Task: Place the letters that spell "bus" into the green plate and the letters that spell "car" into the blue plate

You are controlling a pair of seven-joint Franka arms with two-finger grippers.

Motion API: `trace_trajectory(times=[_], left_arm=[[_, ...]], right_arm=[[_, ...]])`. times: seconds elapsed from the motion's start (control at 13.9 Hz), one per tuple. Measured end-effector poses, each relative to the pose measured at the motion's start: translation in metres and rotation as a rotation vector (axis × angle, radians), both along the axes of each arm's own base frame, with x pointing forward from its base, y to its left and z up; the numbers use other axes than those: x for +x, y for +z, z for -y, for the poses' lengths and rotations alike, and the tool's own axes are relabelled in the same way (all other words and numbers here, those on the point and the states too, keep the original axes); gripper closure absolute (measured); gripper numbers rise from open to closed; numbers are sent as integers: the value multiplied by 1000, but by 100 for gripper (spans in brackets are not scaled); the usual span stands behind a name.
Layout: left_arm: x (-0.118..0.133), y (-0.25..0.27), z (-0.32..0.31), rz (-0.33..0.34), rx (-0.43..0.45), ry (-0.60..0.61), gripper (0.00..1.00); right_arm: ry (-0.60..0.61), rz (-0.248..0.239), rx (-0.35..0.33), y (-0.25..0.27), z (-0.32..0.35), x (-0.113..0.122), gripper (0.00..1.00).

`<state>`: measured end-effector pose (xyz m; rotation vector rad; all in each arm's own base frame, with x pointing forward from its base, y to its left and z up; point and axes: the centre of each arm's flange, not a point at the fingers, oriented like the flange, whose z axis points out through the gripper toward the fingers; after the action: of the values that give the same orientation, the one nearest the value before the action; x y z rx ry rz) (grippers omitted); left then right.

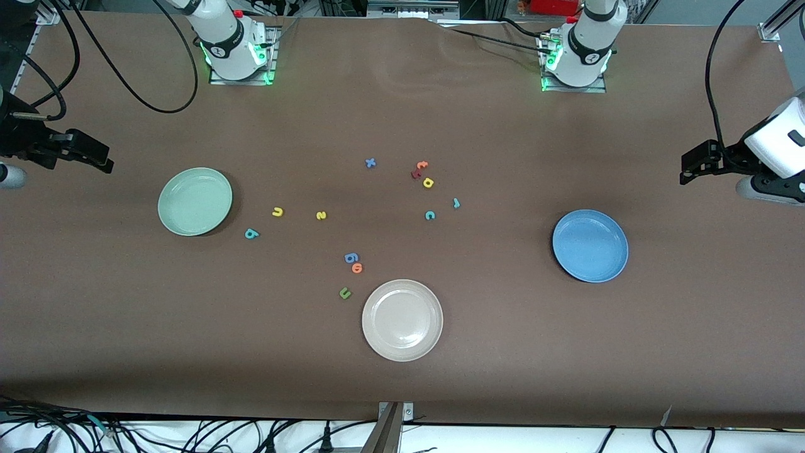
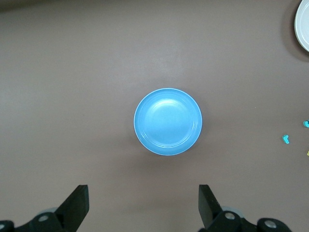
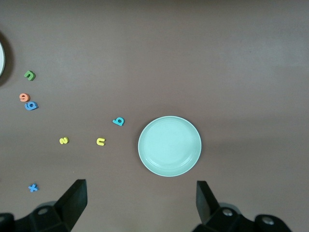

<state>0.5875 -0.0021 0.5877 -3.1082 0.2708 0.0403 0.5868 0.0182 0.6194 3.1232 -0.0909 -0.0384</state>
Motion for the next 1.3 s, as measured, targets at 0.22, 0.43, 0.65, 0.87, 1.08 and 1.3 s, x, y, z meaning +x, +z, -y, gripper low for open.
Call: trace_trajectory(times=[0.22, 0.43, 0.65, 0.87, 1.08, 1.3], left_arm=[[0, -1, 0, -2, 0, 1, 0], [0, -2, 1, -10, 0, -1, 0], [0, -3, 3, -12, 0, -3, 0], [0, -3, 3, -12, 0, -3, 0], [-1, -5, 6, -15, -1, -6, 0], [1, -16, 38, -35, 1, 12, 0]], right_arm=[[0, 0, 0, 0, 0, 0, 0], [0, 0, 0, 0, 0, 0, 0], [0, 0, 0, 0, 0, 0, 0], [0, 0, 0, 0, 0, 0, 0], [0, 0, 0, 0, 0, 0, 0], [0, 0, 0, 0, 0, 0, 0]])
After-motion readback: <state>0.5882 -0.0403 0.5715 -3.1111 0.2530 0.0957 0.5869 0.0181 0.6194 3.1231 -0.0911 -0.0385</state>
